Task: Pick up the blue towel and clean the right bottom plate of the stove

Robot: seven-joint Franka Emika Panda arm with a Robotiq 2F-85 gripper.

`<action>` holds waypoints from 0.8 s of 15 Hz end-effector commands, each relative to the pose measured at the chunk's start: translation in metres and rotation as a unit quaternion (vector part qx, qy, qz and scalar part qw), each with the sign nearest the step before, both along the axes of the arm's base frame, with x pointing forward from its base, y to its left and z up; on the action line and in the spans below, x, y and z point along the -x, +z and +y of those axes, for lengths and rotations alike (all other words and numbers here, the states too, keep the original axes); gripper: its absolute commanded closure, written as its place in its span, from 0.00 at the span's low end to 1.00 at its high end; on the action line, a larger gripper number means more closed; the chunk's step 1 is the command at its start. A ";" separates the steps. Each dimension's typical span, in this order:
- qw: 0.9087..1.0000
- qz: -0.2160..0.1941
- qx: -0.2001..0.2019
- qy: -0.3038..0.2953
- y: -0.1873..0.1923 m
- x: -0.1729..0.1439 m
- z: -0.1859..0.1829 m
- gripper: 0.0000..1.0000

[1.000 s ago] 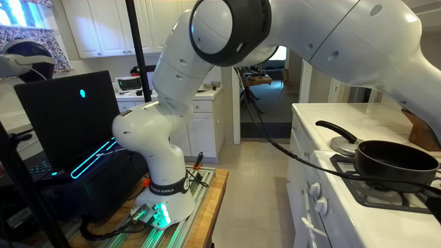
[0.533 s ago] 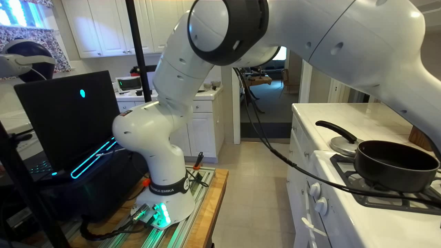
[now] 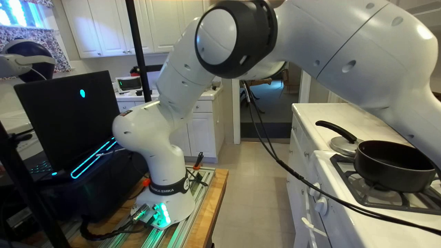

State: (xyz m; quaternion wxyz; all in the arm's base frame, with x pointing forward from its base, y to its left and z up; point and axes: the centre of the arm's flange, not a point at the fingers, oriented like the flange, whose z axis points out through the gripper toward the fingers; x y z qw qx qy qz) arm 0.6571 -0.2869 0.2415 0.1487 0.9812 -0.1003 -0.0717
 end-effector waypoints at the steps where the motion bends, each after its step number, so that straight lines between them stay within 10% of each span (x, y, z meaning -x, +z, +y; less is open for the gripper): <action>1: 0.998 -0.044 0.033 -0.015 -0.010 -0.023 -0.006 0.99; 12: 0.975 -0.193 -0.004 -0.113 -0.012 -0.058 0.009 0.99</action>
